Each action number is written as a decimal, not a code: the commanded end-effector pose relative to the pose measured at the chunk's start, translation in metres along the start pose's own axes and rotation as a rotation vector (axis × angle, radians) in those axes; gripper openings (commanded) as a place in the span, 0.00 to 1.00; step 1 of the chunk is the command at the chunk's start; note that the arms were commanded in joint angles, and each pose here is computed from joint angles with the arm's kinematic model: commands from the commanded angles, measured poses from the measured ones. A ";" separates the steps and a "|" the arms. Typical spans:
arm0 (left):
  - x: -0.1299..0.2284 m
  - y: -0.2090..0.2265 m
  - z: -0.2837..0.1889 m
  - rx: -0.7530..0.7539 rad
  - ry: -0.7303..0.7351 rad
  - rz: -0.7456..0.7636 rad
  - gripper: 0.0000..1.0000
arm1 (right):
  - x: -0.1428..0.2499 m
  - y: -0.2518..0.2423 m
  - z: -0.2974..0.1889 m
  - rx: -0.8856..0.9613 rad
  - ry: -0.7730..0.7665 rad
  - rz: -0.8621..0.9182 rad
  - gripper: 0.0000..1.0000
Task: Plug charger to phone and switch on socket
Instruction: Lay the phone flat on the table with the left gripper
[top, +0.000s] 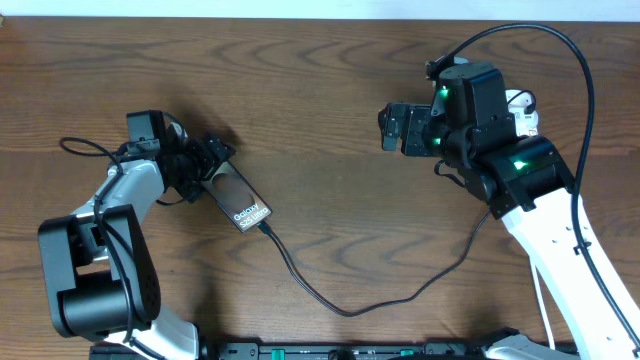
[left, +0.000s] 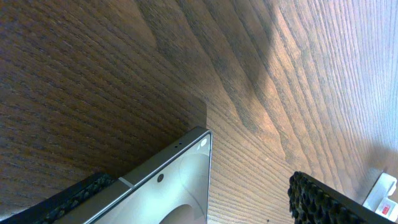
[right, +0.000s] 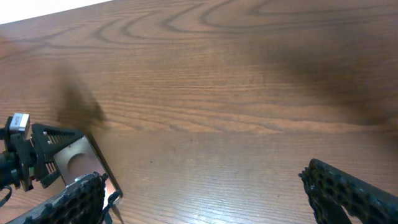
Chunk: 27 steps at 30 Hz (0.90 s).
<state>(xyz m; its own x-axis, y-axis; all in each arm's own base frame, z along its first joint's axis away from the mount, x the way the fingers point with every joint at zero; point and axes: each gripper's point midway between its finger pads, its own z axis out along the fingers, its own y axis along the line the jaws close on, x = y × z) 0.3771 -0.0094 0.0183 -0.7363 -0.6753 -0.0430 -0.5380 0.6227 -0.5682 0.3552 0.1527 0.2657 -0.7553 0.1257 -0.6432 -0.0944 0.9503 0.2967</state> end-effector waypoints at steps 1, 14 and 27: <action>0.027 0.066 0.023 -0.213 0.066 -0.070 0.93 | 0.001 0.002 0.001 -0.004 0.005 -0.017 0.99; 0.036 0.071 0.021 -0.238 0.100 -0.087 0.93 | 0.003 0.001 0.001 -0.001 0.011 -0.017 0.99; 0.045 0.077 0.019 -0.262 0.134 -0.106 0.92 | 0.004 0.001 0.001 0.001 0.015 -0.017 0.99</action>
<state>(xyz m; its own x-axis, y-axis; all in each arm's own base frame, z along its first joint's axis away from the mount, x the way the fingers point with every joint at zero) 0.3653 -0.0116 0.0158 -0.7396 -0.6730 0.0101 -0.5705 0.6189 -0.5399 0.3539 0.1521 0.2642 -0.7603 0.1236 -0.6377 -0.0922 0.9513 0.2943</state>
